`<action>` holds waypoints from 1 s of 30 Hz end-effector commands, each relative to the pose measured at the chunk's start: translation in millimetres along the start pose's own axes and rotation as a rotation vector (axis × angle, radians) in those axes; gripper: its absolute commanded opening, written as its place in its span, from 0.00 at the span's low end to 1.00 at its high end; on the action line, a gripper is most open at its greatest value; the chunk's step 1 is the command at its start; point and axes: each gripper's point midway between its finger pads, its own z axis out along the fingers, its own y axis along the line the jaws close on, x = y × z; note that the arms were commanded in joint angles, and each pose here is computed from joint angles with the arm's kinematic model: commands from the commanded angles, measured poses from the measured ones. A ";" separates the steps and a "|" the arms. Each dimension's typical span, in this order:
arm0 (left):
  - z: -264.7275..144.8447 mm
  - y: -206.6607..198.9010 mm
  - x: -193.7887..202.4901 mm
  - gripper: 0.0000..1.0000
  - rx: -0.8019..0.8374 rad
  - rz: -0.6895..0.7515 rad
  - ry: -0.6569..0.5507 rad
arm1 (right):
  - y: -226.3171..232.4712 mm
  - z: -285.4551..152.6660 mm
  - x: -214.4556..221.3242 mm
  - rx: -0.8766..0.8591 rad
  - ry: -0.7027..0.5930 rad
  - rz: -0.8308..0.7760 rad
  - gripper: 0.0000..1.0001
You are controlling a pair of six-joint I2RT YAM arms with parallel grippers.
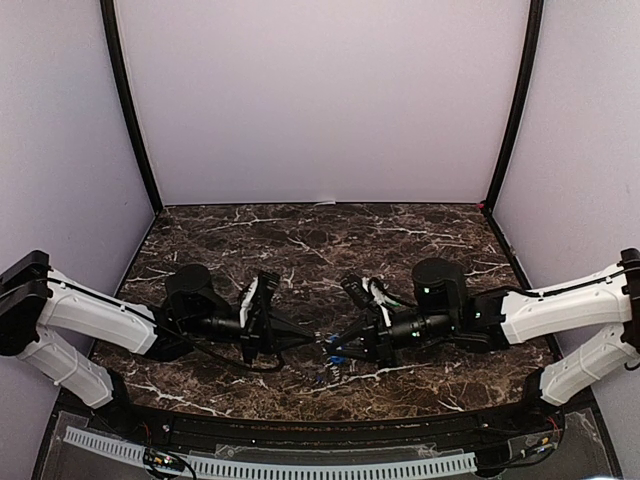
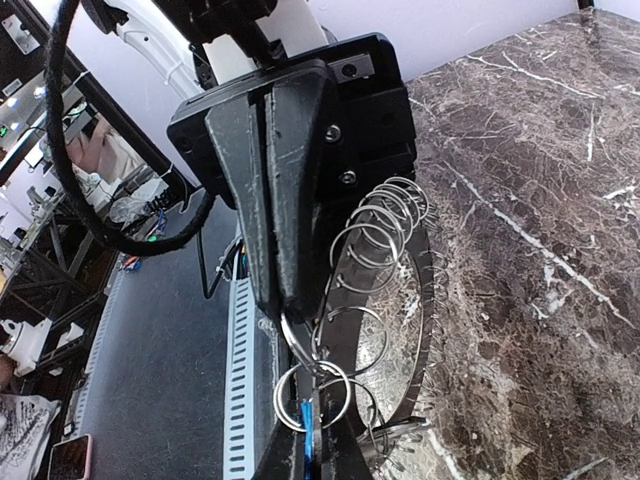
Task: Remove the keys from the keyring
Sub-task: Adjust the keyring to the key storage ring.
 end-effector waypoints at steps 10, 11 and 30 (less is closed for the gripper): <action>-10.8 -4.4 -30.8 0.00 -0.040 0.124 -0.124 | 14.6 4.4 -21.2 -0.100 -0.039 0.013 0.00; -12.5 -2.7 -29.0 0.00 -0.056 0.126 -0.126 | 14.1 3.0 -21.2 -0.092 -0.042 0.011 0.00; -19.0 0.3 -8.5 0.00 -0.099 0.134 -0.078 | 22.2 -7.9 -33.2 -0.083 -0.075 -0.033 0.00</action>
